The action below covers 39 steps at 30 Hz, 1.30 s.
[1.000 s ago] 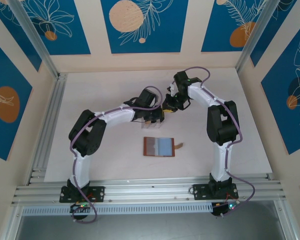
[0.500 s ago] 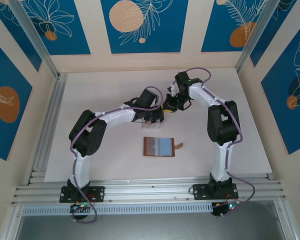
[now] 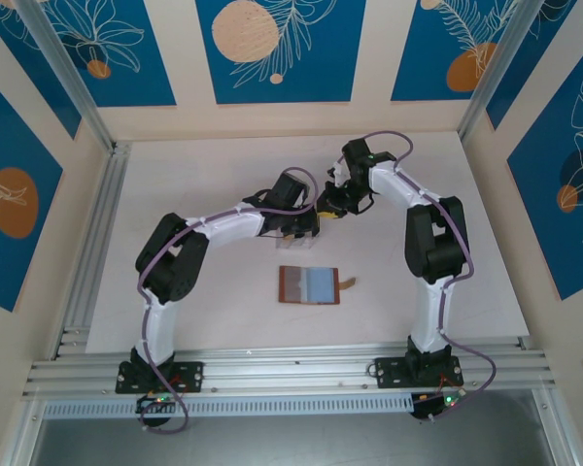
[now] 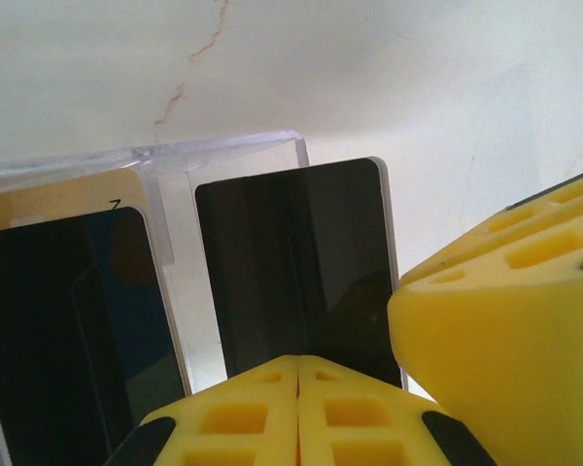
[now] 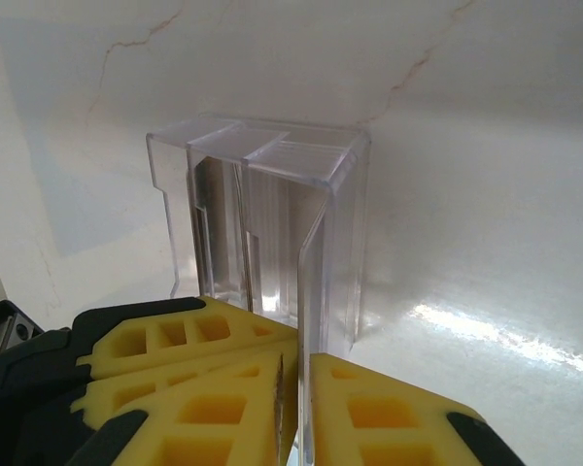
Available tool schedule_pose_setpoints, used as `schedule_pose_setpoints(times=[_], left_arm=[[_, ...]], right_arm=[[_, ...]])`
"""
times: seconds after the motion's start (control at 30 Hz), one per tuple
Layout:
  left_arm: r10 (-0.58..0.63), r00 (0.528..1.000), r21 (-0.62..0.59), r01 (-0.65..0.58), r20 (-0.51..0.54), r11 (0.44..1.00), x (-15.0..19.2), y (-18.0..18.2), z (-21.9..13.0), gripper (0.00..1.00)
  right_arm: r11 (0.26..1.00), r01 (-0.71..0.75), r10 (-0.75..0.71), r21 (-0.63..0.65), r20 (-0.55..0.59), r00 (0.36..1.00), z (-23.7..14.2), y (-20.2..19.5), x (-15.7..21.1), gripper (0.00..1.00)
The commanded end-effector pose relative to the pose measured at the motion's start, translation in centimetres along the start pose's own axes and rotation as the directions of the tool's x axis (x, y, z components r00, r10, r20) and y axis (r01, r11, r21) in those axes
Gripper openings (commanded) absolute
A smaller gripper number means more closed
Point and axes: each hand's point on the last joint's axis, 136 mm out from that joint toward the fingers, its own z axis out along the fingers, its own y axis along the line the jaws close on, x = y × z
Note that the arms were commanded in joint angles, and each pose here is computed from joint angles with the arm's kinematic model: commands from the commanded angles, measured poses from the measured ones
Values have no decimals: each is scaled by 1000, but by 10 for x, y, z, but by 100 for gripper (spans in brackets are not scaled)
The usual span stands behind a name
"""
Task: Put the credit cards into the card holder
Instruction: Pick up the credit card from the storage box.
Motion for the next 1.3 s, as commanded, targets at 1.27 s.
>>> schedule_pose_setpoints(times=[1.27], left_arm=[[12,996,-150,-26,-93,988,41,48,33,7]], right_arm=[[958,-118,106,-260,-60,993,-2,24,18,38]])
